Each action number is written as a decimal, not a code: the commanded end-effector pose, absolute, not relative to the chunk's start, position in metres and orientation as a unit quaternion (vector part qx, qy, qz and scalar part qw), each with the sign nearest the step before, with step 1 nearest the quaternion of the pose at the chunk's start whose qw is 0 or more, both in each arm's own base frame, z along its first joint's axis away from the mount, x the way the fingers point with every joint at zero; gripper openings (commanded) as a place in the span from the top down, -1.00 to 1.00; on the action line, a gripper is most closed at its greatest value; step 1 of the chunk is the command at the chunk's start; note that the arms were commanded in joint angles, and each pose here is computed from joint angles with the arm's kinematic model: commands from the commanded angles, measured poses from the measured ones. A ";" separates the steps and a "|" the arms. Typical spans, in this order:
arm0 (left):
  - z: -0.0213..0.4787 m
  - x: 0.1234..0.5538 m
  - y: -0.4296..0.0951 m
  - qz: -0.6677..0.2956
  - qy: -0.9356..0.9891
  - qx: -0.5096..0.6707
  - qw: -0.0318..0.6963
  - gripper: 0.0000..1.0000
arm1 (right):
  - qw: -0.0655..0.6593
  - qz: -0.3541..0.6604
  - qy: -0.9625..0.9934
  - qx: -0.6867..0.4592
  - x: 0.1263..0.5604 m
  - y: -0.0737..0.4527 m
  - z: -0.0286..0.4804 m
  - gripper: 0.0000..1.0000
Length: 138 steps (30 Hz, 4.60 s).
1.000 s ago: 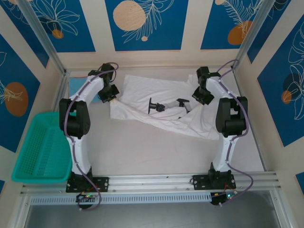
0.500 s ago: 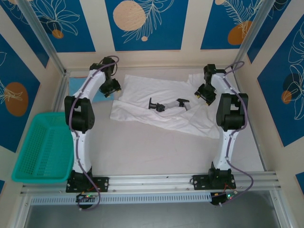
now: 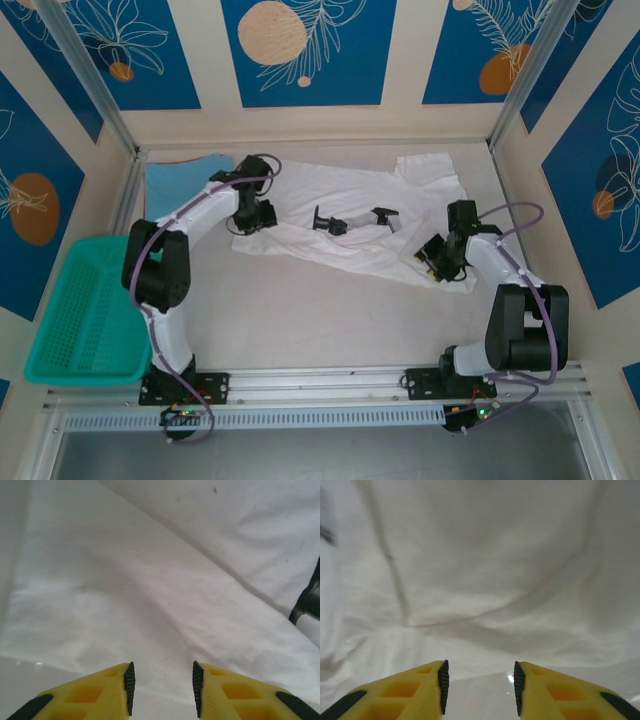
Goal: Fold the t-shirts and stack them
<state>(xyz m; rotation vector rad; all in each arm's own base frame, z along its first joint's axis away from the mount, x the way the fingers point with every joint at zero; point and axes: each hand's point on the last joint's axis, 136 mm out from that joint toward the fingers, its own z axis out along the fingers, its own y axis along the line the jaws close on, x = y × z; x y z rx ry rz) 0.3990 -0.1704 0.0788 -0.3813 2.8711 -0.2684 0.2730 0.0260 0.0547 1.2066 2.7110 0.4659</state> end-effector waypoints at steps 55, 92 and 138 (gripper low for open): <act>0.090 0.314 -0.142 -0.064 0.980 -0.100 0.162 -0.18 | 0.095 0.159 0.915 0.359 0.243 0.040 0.073 0.38; 0.106 0.305 -0.178 -0.009 0.988 -0.039 0.148 -0.57 | 0.189 0.179 0.755 0.602 0.214 -0.075 0.078 0.08; 0.059 0.278 -0.520 -0.112 0.840 0.495 0.192 -0.10 | 0.104 0.228 0.832 0.495 0.259 -0.010 0.040 0.42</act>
